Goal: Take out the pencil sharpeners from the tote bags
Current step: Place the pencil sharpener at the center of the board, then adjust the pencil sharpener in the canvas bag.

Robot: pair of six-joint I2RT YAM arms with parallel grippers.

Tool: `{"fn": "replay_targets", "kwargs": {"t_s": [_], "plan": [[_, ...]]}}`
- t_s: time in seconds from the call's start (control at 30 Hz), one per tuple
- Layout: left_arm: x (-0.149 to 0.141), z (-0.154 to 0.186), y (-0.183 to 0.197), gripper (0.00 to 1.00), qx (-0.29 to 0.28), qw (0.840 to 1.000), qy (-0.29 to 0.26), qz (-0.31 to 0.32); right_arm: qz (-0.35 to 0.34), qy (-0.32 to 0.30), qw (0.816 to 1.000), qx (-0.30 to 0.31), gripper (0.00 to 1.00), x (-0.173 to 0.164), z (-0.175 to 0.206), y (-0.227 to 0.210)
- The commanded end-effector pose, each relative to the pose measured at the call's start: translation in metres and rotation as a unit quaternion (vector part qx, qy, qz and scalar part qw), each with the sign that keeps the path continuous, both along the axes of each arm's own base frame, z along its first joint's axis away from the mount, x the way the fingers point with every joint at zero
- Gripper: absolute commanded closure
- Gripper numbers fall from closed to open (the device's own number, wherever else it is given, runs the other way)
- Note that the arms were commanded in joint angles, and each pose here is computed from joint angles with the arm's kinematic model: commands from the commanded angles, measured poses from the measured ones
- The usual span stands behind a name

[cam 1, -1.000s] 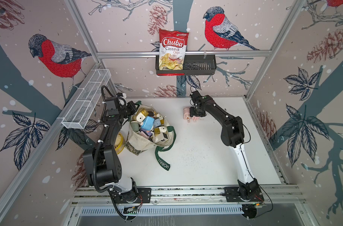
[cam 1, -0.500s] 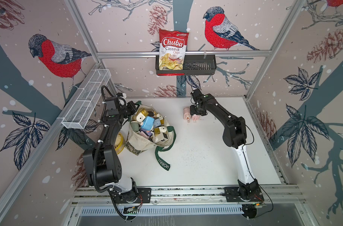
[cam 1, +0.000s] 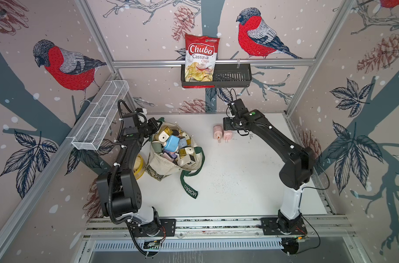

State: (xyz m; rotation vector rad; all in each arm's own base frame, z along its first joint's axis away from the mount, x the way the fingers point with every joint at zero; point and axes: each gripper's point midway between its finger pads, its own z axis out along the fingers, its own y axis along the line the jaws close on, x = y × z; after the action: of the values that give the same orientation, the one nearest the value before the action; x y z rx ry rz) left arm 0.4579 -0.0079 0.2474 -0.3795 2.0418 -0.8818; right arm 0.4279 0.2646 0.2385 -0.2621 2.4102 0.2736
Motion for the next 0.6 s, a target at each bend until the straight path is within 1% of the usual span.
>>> {"fn": "replay_targets", "kwargs": {"t_s": [0.0,0.13,0.27,0.37,0.4,0.47,0.57], "plan": [[0.007,0.033,-0.004,1.00,0.002,0.997,-0.071,-0.021,0.031,-0.081,0.995,0.043,0.32,-0.009,0.048,0.015],[0.006,0.034,-0.004,1.00,0.002,0.997,-0.072,-0.021,0.062,-0.144,0.982,0.103,0.31,-0.040,0.090,0.016],[0.006,0.035,-0.005,1.00,-0.002,0.997,-0.074,-0.023,0.109,-0.185,0.959,0.187,0.26,-0.076,0.116,0.023],[0.006,0.035,-0.005,1.00,-0.005,0.997,-0.074,-0.023,0.141,-0.188,0.944,0.232,0.25,-0.101,0.123,0.037],[0.006,0.035,-0.006,1.00,-0.005,0.997,-0.074,-0.024,0.165,-0.185,0.938,0.244,0.24,-0.112,0.124,0.048],[0.005,0.037,-0.006,1.00,-0.005,0.997,-0.076,-0.023,0.192,-0.178,0.932,0.252,0.23,-0.127,0.121,0.069],[0.005,0.037,-0.005,1.00,-0.003,0.997,-0.077,-0.023,0.241,-0.166,0.925,0.242,0.21,-0.144,0.112,0.105]]}}
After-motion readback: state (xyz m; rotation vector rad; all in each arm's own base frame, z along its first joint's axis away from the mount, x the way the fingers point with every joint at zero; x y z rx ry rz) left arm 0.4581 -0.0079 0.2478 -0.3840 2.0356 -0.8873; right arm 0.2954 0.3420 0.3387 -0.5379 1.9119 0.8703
